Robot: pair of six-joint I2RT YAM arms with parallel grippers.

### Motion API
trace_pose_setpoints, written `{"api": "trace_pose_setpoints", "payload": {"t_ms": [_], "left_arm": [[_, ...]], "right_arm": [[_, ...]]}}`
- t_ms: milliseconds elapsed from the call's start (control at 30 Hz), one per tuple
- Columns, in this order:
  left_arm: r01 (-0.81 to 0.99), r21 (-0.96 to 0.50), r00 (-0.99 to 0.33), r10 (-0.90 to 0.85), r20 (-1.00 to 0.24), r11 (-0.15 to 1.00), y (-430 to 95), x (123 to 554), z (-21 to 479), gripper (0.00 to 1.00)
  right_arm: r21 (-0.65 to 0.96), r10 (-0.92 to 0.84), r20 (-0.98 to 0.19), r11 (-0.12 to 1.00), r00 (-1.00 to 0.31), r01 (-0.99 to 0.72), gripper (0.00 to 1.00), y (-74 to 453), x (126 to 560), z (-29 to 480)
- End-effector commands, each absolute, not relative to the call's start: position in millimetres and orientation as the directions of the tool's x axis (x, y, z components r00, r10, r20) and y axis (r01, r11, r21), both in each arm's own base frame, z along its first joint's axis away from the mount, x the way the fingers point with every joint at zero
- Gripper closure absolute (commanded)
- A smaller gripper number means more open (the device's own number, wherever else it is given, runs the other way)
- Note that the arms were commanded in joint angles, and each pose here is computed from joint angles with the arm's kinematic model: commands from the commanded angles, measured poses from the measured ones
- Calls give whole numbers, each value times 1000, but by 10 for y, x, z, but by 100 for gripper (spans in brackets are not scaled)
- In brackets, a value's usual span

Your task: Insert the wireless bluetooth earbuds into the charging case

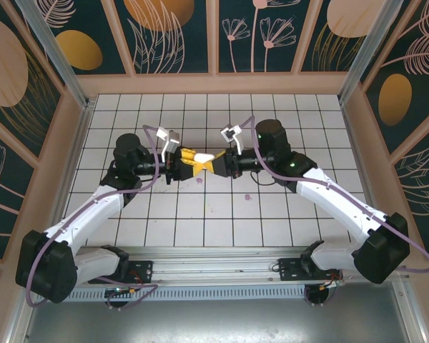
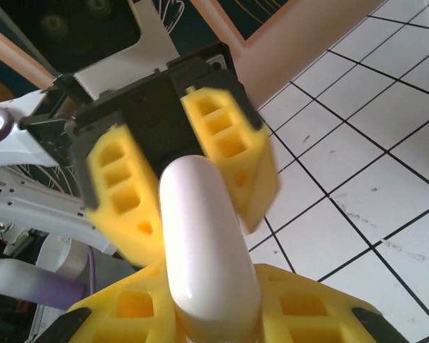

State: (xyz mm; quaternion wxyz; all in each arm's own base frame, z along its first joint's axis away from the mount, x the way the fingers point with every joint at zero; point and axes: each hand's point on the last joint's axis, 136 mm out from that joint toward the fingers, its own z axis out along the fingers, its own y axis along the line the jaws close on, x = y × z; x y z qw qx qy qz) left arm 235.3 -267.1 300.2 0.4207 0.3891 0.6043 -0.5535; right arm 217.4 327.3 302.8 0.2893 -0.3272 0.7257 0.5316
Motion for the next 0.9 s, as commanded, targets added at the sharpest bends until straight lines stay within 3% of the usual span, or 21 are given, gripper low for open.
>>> {"api": "trace_pose_setpoints", "payload": {"t_ms": [0,100,400,700,867], "left_arm": [[949,-236,-249,36,-968,209,-2609,2482,2987,39],[925,-152,-189,75,-979,347,-2475,2574,2929,3],[656,37,-154,181,-971,754,-1809,2942,2673,1],[546,41,-216,188,-958,837,-1585,3016,2448,2],[527,30,-232,178,-956,849,-1544,3001,2366,1]], "right_arm": [[577,-106,-769,307,-630,-757,84,3229,2444,3071],[620,-86,-720,363,-688,-695,84,3201,2647,2901],[733,-143,-525,425,-839,-531,84,3560,3206,2068],[793,-163,-288,512,-943,-331,84,4101,3997,902],[778,-155,-196,576,-968,-250,83,4169,4199,447]]}}
